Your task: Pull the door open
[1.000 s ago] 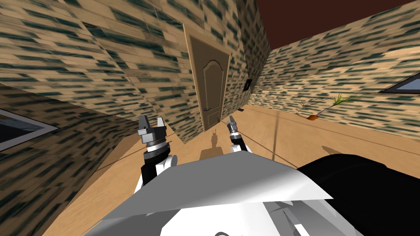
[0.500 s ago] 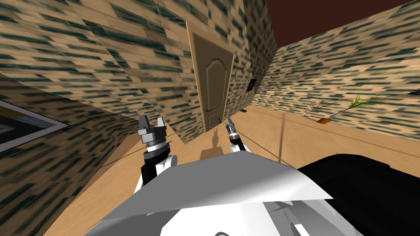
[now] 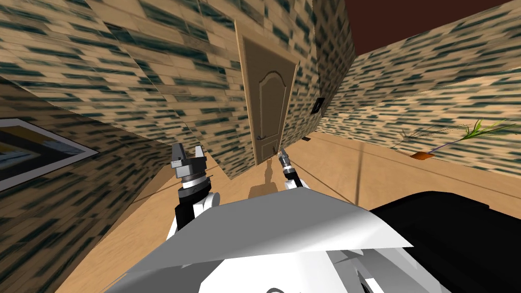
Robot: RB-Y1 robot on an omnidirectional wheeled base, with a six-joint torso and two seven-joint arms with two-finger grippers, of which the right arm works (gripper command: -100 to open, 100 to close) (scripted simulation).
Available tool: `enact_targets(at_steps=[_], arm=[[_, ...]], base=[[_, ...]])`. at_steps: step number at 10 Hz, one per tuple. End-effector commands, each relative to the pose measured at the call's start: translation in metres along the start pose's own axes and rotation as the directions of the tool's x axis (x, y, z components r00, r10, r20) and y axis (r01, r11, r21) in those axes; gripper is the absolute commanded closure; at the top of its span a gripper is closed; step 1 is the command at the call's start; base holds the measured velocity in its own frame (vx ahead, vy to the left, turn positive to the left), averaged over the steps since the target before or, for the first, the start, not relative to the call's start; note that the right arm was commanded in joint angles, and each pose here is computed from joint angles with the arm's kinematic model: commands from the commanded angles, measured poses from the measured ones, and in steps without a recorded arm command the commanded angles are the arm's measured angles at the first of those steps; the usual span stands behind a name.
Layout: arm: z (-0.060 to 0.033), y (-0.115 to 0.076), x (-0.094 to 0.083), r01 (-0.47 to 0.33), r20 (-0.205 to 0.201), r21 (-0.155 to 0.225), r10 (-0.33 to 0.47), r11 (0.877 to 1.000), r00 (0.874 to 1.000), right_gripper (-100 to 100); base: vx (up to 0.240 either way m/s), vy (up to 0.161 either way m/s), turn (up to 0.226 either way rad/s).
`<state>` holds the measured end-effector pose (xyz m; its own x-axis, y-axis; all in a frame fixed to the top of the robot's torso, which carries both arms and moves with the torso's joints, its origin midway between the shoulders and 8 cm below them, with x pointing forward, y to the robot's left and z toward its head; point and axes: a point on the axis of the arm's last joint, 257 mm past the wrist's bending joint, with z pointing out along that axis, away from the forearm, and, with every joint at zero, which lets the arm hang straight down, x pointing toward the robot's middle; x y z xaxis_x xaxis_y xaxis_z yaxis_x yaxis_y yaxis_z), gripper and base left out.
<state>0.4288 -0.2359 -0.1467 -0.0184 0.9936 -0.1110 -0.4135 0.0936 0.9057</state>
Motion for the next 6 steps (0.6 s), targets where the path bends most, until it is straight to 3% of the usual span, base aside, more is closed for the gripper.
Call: enact_targets(at_steps=[1, 6], arm=[[-0.0007, -0.012, 0.002, -0.009, -0.011, 0.018, 0.009, 1.0, 1.0, -100], [-0.0047, -0.048, 0.004, -0.028, -0.041, 0.076, 0.032, 0.997, 0.999, -100]], base=[[0.106, -0.023, 0.089], [0.093, -0.02, 0.093]])
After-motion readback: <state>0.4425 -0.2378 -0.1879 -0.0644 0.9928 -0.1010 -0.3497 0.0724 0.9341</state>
